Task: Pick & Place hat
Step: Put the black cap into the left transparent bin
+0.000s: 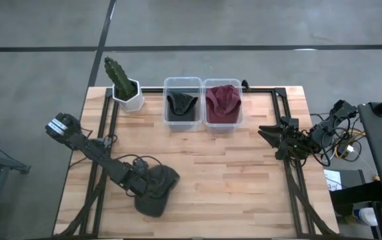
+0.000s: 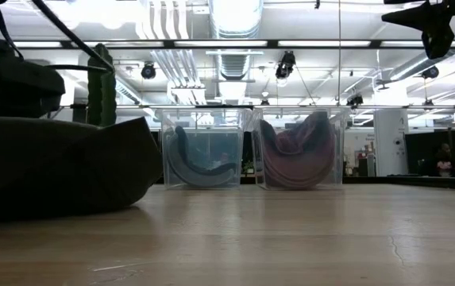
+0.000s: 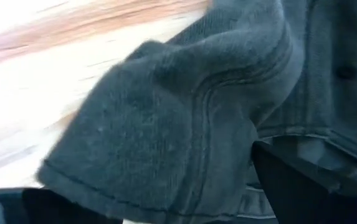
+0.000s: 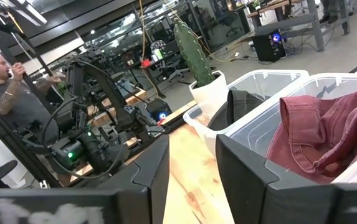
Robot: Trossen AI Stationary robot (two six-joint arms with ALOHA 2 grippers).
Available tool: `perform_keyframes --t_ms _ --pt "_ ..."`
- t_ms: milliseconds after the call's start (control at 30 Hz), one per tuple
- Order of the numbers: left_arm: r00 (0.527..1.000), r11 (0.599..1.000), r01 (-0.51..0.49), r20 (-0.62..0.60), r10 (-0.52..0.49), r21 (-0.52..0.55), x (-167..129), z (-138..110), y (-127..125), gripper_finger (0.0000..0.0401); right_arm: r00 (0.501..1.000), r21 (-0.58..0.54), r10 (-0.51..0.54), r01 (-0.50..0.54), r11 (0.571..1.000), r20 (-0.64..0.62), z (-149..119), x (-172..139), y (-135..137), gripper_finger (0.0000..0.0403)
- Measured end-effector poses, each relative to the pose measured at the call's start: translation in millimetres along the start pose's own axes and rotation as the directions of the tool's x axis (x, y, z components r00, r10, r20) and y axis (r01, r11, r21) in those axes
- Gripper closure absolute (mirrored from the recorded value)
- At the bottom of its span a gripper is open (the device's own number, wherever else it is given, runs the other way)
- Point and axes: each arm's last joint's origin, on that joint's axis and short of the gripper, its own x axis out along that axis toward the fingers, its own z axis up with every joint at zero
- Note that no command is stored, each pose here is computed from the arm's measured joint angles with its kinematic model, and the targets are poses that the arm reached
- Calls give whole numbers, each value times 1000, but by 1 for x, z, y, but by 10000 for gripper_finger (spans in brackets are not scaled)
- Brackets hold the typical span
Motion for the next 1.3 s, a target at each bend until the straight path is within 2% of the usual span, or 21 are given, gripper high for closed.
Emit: perform_keyframes --t_ms 100,167,567,867,1033,1167,1300 --pt "999 999 38 2 -38 3 1 -1 -2 113 1000 0 0 0 1000 0 0 0 0 273" --pt "999 999 39 2 -39 2 2 0 -2 142 1000 0 0 0 1000 0 0 0 0 273" --pt "998 999 49 29 -48 -17 5 1 0 384 1000 11 0 0 1000 0 0 0 0 287" --pt "997 998 62 54 -61 -17 4 1 -1 392 1000 15 0 0 1000 0 0 0 0 278" --pt "980 986 156 135 -148 -50 -12 5 -8 392 1000 15 0 0 1000 0 0 0 0 275" --pt "917 948 307 290 -273 -79 -36 13 -11 392 1000 15 0 0 1000 0 0 0 0 278" --pt "783 861 498 482 -394 -105 -70 24 -12 393 1000 15 0 0 1000 0 0 0 0 284"
